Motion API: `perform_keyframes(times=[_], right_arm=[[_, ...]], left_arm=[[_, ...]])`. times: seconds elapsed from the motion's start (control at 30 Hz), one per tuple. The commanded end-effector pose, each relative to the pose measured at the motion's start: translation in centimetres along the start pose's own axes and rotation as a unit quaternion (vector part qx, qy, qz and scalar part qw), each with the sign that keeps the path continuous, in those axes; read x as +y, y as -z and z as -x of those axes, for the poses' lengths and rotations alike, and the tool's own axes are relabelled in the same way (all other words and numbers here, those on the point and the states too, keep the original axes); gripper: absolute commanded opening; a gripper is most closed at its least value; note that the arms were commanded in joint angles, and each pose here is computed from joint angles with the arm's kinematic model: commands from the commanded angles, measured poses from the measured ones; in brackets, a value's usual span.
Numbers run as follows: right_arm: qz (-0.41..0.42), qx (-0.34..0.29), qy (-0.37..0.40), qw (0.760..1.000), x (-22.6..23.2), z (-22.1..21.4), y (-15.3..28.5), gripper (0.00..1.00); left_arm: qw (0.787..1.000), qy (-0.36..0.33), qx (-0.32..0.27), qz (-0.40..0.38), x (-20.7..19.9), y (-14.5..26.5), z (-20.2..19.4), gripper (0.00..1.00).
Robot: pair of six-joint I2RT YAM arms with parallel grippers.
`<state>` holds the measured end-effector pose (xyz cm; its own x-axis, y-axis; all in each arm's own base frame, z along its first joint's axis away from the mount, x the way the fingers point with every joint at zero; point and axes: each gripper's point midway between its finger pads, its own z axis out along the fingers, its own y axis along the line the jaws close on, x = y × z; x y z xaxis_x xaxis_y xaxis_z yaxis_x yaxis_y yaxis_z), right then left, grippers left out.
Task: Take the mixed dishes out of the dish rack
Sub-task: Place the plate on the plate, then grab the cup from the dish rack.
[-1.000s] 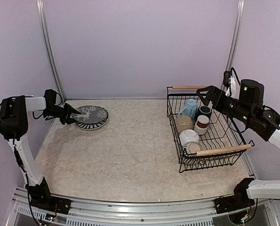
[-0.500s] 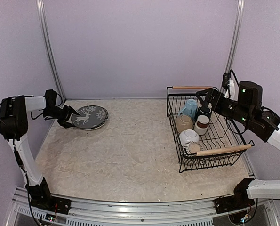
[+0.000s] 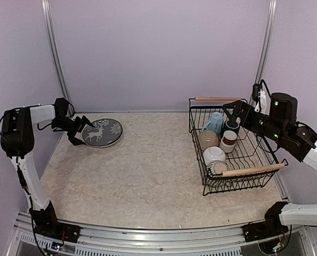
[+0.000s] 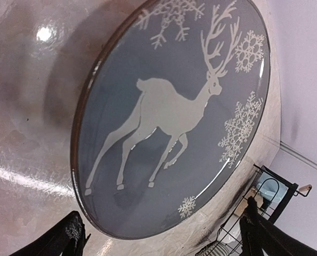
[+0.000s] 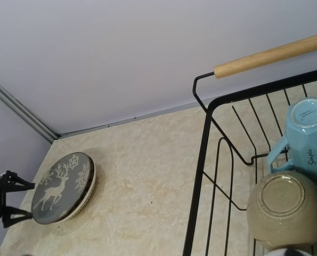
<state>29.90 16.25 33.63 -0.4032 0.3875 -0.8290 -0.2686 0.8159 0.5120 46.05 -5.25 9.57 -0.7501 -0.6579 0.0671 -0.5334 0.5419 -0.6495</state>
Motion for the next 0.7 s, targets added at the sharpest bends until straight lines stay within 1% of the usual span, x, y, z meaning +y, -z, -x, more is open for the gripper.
perform_keyframes(times=[0.0, 0.23, 0.33, 0.4, 0.43, 0.47, 0.5, 0.6, 0.67], right_arm=[[-0.02, -0.005, 0.002, 1.0, -1.0, 0.0, 0.5, 1.0], [-0.065, 0.011, 0.023, 0.998, -2.6, -0.5, 0.2, 1.0], [-0.099, 0.029, 0.038, 0.994, -3.7, -1.0, 0.0, 1.0], [-0.124, 0.046, 0.052, 0.99, -4.6, -1.6, -0.2, 1.0], [-0.136, 0.053, 0.059, 0.988, -4.9, -1.6, -0.3, 1.0], [-0.159, 0.075, 0.078, 0.981, -5.6, -2.1, -0.6, 1.0], [-0.167, 0.084, 0.085, 0.979, -5.9, -2.2, -0.7, 1.0], [-0.177, 0.122, 0.11, 0.97, -6.1, -2.9, -1.3, 1.0], [-0.182, 0.158, 0.124, 0.963, -6.3, -3.8, -1.6, 1.0]], left_arm=[[1.0, 0.003, -0.017, 0.024, 0.5, 0.7, 0.8, 0.99], [0.997, -0.001, -0.061, 0.041, 0.8, 2.5, 1.4, 0.99], [0.994, -0.03, -0.097, 0.046, 0.0, 4.1, 1.5, 0.99], [0.988, -0.064, -0.133, 0.045, -1.5, 5.8, 1.3, 0.99], [0.985, -0.083, -0.148, 0.04, -2.3, 6.6, 1.1, 0.99], [0.974, -0.131, -0.183, 0.031, -4.7, 8.5, 0.1, 0.99], [0.969, -0.147, -0.196, 0.027, -5.8, 9.4, -0.2, 0.99], [0.952, -0.214, -0.22, -0.012, -11.2, 12.0, -3.5, 0.99], [0.935, -0.257, -0.241, -0.039, -15.0, 14.2, -5.5, 0.99]])
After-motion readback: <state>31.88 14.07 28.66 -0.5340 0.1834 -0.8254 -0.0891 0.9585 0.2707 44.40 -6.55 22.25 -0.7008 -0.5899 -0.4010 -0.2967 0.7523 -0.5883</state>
